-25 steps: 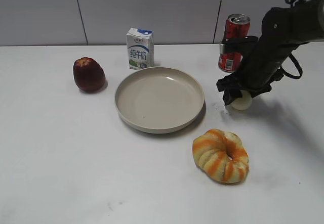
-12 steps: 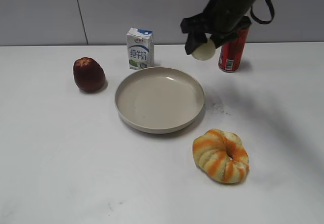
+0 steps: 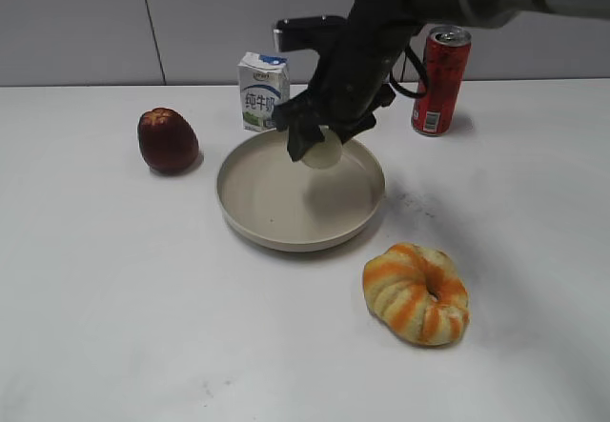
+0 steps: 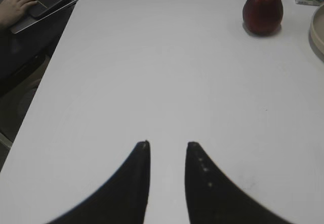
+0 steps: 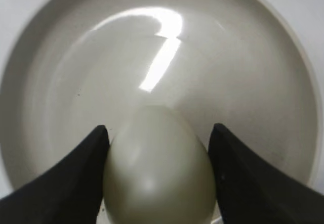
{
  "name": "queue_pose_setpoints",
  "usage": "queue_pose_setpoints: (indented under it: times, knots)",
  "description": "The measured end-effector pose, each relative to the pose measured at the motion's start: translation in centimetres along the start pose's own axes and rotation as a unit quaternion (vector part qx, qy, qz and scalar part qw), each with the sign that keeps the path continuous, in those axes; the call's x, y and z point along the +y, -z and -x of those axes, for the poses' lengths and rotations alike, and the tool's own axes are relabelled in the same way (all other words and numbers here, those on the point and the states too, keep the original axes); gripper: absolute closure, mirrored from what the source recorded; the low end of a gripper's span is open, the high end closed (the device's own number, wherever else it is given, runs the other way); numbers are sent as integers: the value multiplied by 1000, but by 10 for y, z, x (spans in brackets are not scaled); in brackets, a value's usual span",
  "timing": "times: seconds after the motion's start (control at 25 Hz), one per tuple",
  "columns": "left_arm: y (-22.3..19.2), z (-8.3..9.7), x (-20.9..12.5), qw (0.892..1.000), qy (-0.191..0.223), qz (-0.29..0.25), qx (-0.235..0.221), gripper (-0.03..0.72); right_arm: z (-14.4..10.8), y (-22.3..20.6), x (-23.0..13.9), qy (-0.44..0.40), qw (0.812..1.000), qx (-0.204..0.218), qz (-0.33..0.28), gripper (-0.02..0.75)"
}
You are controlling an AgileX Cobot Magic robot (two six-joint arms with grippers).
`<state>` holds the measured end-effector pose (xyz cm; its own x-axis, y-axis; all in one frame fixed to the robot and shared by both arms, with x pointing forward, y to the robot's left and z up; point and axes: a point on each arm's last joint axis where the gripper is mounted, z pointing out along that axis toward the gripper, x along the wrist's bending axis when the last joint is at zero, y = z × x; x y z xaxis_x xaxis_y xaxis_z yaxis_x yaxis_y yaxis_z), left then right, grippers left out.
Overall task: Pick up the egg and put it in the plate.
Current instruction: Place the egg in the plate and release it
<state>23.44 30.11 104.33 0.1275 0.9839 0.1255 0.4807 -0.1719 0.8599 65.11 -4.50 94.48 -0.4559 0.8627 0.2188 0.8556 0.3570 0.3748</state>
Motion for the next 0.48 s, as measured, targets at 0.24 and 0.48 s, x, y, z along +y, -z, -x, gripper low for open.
queue_pose_setpoints:
  times: [0.24,0.48]
  knots:
    - [0,0,0,1000,0,0,0,505,9,-39,-13,-7,999,-6,-36,292]
    - [0,0,0,1000,0,0,0,505,9,-38,-8,0,999,-5,-31,134]
